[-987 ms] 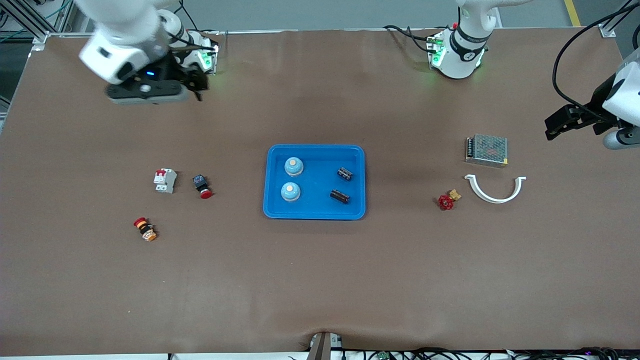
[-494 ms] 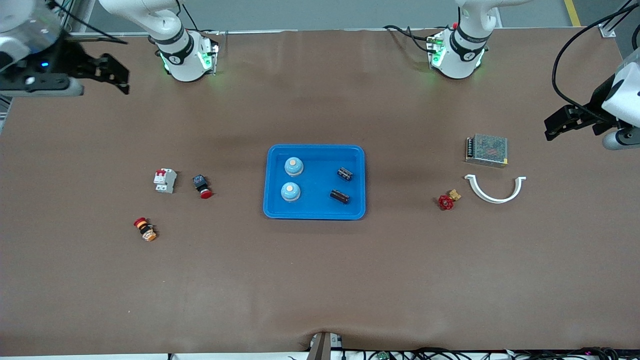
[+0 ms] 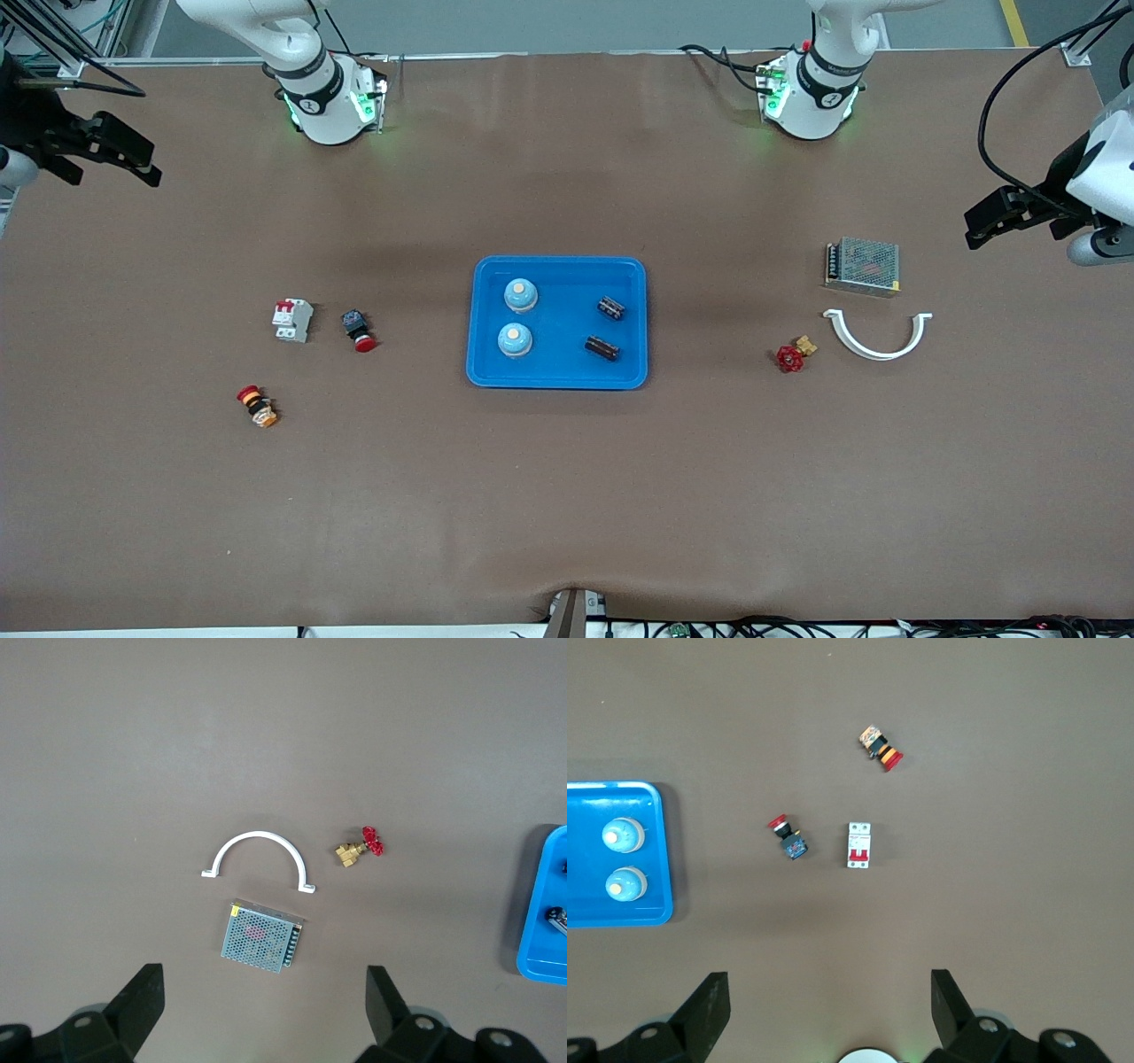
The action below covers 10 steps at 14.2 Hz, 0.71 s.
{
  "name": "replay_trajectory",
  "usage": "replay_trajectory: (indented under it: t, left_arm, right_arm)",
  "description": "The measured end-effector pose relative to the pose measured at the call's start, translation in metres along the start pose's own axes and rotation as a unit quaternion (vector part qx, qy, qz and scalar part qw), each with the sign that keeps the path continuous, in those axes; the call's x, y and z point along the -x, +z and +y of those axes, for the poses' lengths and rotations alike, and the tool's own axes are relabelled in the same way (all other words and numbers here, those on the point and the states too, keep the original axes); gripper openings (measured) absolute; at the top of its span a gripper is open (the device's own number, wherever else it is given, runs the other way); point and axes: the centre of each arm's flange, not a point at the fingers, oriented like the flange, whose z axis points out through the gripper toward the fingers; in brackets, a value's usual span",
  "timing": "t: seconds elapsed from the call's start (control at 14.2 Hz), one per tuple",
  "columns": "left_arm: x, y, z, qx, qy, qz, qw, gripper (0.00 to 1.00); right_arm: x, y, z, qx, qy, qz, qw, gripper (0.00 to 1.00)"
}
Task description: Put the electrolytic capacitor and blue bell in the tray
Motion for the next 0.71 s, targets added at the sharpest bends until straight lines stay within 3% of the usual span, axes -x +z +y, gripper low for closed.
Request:
replay_trajectory:
  t: [0.35,0.71]
  left_arm:
    - [0.0,-0.006,0.004,0.021,0.0,0.006,1.0,1.0]
    - [0.0,-0.014,0.006,0.032,0.001,0.013,0.999,1.0]
  right_arm:
    - [-0.011,-0.002,0.021,0.0,0.0,0.031,1.0,1.0]
    - [-0.022,0.003,0.025,0.002,0.006,0.043,0.999,1.0]
